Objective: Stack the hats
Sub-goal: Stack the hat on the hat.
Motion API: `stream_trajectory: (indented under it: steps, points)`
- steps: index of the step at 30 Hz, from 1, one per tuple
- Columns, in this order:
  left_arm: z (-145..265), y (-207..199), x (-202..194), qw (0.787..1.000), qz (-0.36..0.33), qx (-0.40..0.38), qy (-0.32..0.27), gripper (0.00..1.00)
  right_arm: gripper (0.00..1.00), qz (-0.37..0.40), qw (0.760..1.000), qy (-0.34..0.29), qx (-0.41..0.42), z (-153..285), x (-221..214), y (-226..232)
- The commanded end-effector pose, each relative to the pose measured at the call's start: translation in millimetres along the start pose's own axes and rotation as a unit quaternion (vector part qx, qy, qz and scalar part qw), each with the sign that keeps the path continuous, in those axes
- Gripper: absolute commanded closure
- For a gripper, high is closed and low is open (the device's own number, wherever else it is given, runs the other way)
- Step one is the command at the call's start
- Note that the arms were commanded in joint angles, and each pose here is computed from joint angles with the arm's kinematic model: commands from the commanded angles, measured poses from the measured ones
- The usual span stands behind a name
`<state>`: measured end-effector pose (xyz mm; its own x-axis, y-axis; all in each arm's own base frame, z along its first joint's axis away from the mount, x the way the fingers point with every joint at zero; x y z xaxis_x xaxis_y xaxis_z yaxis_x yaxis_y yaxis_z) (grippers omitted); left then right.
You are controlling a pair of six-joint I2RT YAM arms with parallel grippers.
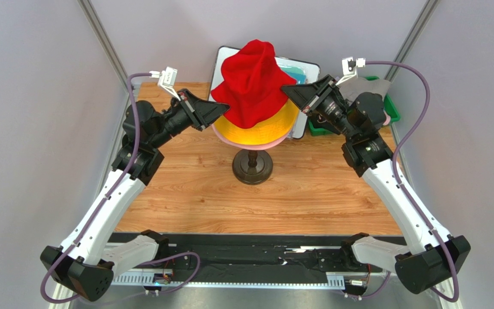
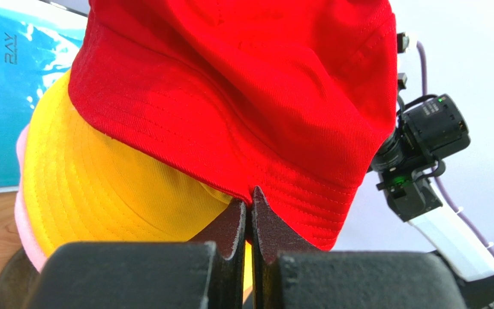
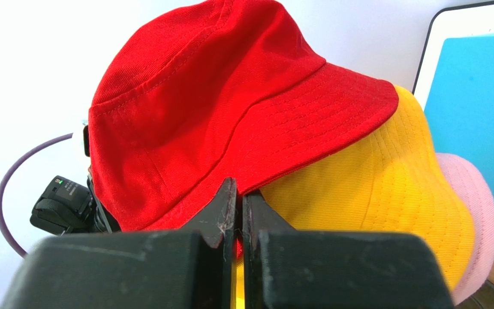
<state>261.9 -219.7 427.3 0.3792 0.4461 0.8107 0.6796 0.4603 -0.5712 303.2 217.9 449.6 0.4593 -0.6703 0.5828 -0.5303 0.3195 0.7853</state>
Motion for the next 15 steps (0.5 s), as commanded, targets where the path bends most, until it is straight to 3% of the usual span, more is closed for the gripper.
stream_trajectory:
  steps: [1, 7, 15]
  points:
    - [7, -12, 1, 0.998, -0.052, -0.025, 0.013, 1.00, 1.00, 0.034, 0.999, -0.005, 0.023, 10, 4, 16]
    - [4, -5, -9, 0.998, -0.048, -0.025, 0.030, 1.00, 1.00, 0.046, 0.999, -0.005, 0.011, 36, -4, 15]
    - [3, 26, -29, 0.998, -0.022, 0.028, 0.048, 1.00, 1.00, 0.044, 0.997, 0.019, -0.064, 43, -30, -37]
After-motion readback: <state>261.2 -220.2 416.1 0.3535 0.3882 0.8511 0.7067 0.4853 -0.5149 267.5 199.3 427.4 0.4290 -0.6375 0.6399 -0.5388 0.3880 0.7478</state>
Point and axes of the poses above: each gripper's point midway between its finger pads, its own z axis back along the fingers, its own y axis along the line the jaws close on, x = y × z, the point moved 2 cm from there along z, back along the fingers, and after that the axes turned 6 degrees about -z, right-handed, at the moved point
